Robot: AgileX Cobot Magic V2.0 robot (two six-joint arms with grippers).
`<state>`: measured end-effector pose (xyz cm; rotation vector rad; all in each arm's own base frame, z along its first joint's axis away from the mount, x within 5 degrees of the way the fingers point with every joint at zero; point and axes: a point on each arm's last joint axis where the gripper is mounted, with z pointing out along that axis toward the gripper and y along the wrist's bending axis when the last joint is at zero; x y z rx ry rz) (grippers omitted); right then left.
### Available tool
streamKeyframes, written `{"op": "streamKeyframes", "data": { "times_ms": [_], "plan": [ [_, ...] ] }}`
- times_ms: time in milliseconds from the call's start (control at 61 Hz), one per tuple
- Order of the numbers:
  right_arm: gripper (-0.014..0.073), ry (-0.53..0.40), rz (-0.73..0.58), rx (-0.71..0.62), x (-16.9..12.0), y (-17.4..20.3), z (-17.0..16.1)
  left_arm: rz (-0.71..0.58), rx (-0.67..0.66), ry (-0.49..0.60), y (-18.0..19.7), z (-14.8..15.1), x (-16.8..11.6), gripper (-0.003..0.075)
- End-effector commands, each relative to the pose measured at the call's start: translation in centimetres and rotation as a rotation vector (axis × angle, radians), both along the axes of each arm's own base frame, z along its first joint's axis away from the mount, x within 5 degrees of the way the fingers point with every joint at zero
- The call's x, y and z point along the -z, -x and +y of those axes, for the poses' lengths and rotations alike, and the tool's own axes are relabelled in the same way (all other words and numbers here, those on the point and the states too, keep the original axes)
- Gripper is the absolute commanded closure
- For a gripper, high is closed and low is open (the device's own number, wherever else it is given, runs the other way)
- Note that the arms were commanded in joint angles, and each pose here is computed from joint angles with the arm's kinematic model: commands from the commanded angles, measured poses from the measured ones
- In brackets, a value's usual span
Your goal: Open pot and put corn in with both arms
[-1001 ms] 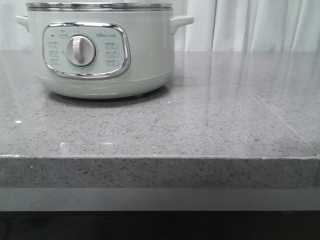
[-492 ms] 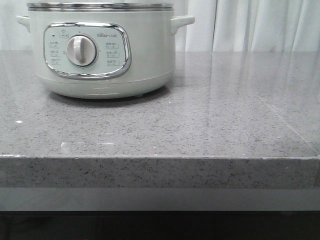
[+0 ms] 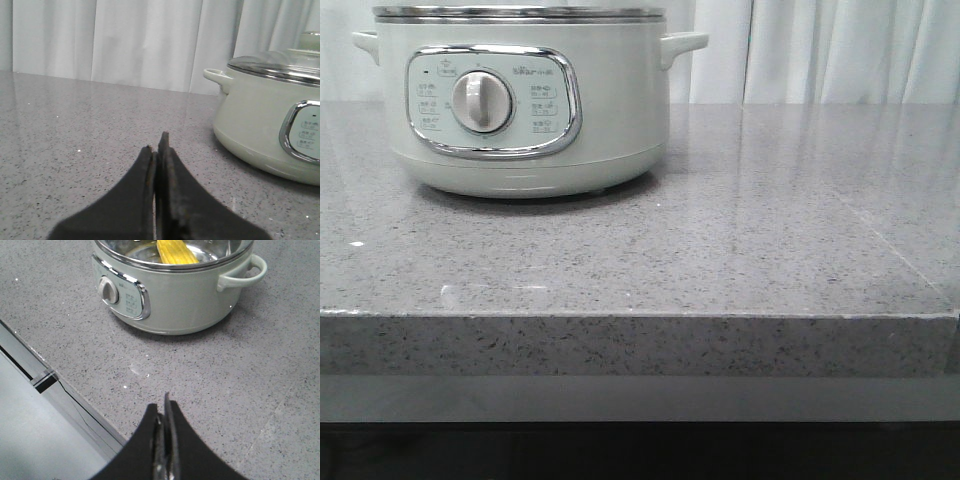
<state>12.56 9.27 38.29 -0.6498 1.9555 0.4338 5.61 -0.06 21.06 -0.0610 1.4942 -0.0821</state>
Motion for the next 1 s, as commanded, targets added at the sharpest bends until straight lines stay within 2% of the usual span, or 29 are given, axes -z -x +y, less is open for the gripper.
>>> {"op": "streamKeyframes", "data": {
  "times_ms": [0,984],
  "plan": [
    [0.0663,-0.059,-0.082,0.008,-1.5,-0.01,-0.1,-0.106,-0.004,0.013,0.27,0.09,-0.76,0.0741],
    [0.0663,-0.059,-0.082,0.008,-1.5,-0.01,-0.1,-0.111,0.005,0.01,0.27,0.01,-0.82,0.0741]
  ]
}}
